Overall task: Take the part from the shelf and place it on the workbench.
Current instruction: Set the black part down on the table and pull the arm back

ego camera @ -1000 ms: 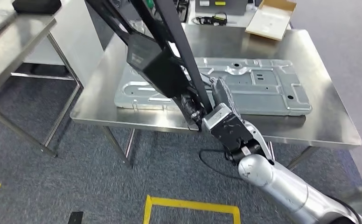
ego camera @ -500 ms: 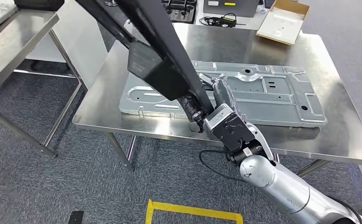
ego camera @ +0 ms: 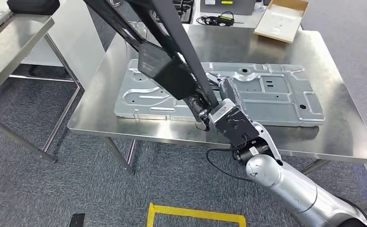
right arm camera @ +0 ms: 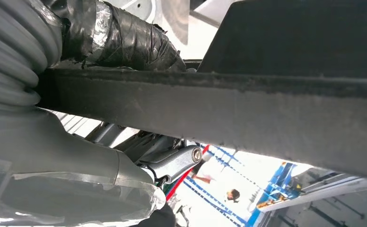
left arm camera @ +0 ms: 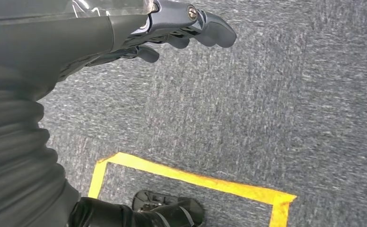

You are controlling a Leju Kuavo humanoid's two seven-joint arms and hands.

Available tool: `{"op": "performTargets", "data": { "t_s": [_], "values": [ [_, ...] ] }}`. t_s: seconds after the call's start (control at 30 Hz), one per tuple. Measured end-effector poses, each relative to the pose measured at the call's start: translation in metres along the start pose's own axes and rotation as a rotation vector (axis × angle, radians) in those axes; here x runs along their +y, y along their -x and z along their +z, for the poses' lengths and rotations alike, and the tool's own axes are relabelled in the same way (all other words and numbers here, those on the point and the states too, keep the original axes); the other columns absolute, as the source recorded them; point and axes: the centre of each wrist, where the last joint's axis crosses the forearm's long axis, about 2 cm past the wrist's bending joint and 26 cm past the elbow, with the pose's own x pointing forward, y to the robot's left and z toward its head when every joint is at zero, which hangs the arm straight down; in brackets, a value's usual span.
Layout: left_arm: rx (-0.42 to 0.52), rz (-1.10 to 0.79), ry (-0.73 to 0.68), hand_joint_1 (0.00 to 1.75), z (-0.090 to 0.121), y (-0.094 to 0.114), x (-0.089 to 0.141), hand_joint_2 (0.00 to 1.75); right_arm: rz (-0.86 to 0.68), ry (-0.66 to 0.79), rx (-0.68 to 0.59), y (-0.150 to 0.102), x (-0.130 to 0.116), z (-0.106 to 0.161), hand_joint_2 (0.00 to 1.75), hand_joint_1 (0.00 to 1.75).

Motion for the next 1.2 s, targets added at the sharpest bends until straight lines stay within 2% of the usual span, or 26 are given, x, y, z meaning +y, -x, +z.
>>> {"op": "performTargets", "data": {
  "t_s": [0.27,0.5,0.9,1.2],
  "values": [
    [-0.008,0.004,0.01,0.0,0.0,0.001,0.0,1.75,0.058,0.03,0.071,0.013,-0.022,0.002,1.75,1.75],
    [-0.008,0.011,0.025,0.0,0.001,0.003,0.001,1.75,0.155,0.014,0.209,0.032,-0.048,0.006,1.75,1.75],
    [-0.003,0.015,0.021,0.0,0.001,0.006,0.005,1.75,0.299,0.075,0.381,0.066,-0.091,0.014,1.75,1.75],
    [-0.005,0.017,0.016,0.0,0.0,0.006,0.007,1.75,0.333,0.113,0.421,0.079,-0.107,0.021,1.75,1.75]
  ]
}}
